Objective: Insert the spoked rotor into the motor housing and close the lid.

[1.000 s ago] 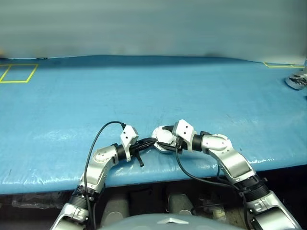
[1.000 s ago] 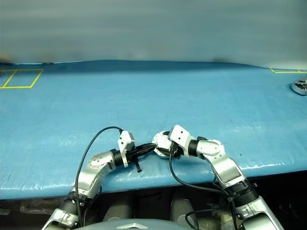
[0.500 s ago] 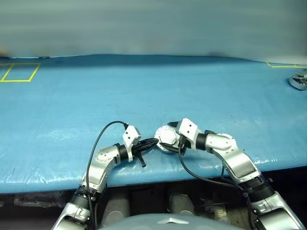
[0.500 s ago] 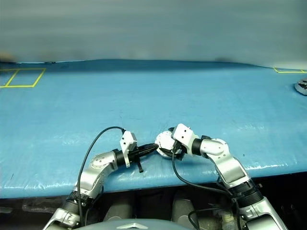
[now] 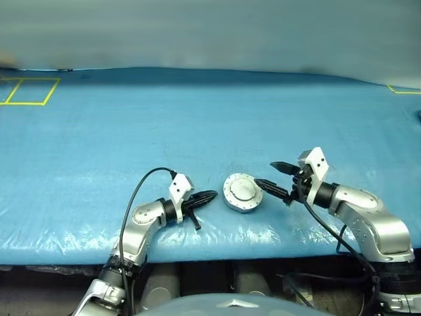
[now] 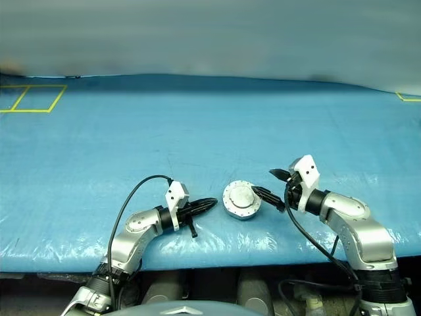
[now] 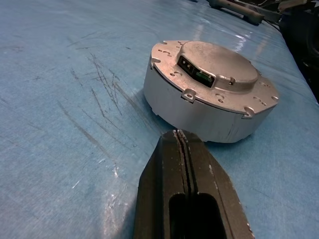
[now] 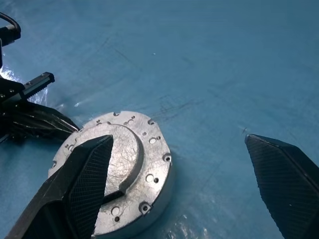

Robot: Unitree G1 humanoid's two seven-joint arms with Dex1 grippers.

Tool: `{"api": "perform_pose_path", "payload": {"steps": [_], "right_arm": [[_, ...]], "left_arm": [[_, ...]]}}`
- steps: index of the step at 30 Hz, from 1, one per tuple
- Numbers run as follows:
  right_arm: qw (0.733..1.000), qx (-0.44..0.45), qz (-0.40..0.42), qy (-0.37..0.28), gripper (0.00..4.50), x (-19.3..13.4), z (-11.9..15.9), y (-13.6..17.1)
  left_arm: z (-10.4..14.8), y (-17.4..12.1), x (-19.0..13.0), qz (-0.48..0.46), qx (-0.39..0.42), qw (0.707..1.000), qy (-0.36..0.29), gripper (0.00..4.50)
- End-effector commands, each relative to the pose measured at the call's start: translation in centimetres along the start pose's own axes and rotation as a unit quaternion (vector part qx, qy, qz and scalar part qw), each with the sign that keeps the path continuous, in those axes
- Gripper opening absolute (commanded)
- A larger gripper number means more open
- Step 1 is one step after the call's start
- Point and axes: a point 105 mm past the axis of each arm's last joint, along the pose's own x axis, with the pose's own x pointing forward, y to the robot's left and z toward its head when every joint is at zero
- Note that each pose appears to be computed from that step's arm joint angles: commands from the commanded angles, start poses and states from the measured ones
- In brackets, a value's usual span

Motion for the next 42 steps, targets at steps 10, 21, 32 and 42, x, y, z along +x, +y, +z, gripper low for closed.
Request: {"api": "perform_pose_path", "payload": {"steps": [10, 21, 32, 42], "right_arm": [[0.998, -0.019, 0.009, -0.055, 4.45, 1.1, 1.2, 1.5], [0.999, 0.010, -0.049, -0.021, 4.45, 0.8, -0.6, -0.2], [0.997, 0.024, -0.076, -0.015, 4.45, 0.2, -1.3, -0.5], [0.984, 0.147, -0.079, -0.056, 4.45, -0.9, -1.3, -0.2]], "left_arm": [[1.1, 1.1, -0.4, 0.033, -0.005, 0.999, -0.042, 0.00], [3.2, 0.5, -0.1, -0.001, -0.027, 0.994, -0.105, 0.00], [3.2, -0.5, 1.1, -0.051, -0.021, 0.994, -0.092, 0.00], [1.4, -1.5, 2.4, -0.086, 0.010, 0.996, -0.030, 0.00]]}}
